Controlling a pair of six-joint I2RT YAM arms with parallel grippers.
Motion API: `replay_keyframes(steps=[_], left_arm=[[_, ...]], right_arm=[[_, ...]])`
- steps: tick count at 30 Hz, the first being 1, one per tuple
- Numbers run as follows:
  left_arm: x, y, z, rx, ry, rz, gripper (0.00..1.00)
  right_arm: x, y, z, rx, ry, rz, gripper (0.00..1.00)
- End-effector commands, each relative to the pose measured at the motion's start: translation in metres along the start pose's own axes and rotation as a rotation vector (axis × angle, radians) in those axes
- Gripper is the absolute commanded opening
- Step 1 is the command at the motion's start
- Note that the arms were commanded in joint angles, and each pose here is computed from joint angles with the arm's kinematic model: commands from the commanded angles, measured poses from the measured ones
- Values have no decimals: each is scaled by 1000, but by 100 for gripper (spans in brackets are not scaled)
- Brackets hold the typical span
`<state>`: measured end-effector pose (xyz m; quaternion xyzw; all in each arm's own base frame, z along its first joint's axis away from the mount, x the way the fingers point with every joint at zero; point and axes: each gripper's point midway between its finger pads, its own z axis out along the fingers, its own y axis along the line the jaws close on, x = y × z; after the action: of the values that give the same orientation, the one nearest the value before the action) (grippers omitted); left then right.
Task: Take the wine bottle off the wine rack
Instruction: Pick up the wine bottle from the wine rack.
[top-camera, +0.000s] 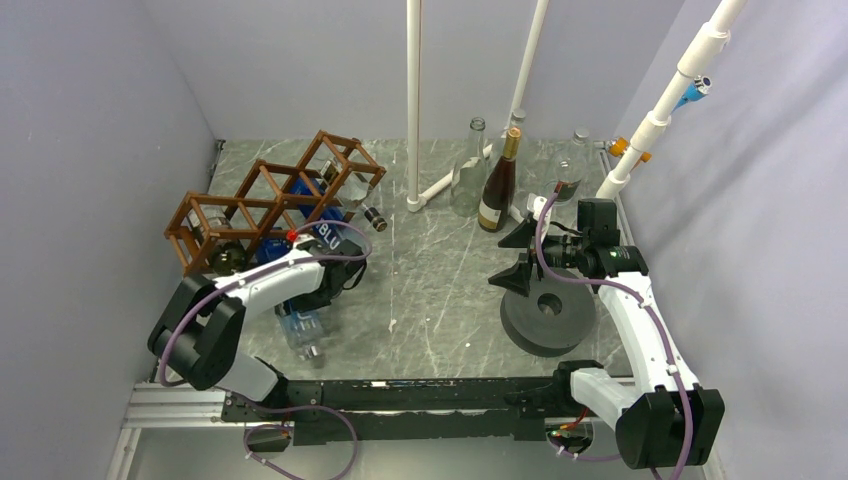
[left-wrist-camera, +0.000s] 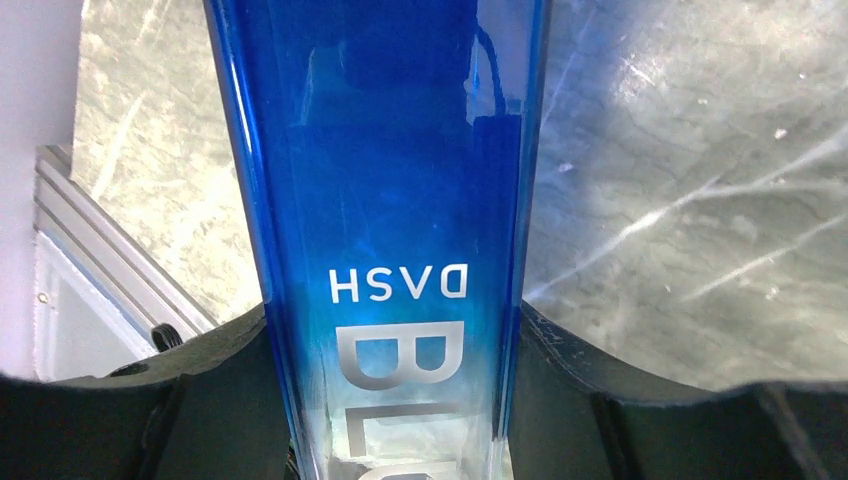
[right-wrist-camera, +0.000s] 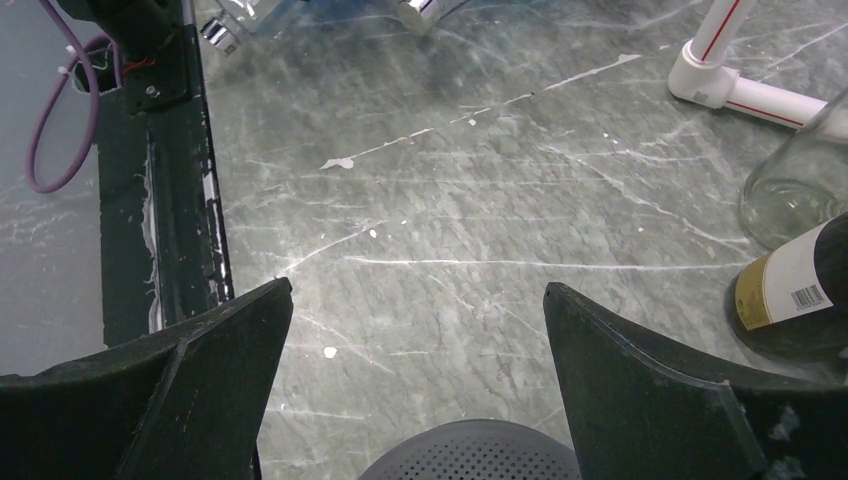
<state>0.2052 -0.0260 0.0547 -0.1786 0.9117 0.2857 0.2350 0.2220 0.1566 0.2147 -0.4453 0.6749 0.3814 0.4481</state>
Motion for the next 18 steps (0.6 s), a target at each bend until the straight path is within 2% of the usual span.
replay_keyframes(steps=[1,10,18], left_arm=[[-14,-23,-27,142,-39,-96,9],[-3,-21,-43,231,-22,-123,2],[10,-13,-40,221,6,-137,0]], right_arm=[[-9,2,-3,-2,-23,-54,100],[-12,5,-5,-7,-31,-67,100],[-14,8,-5,-15,-39,-73,100]])
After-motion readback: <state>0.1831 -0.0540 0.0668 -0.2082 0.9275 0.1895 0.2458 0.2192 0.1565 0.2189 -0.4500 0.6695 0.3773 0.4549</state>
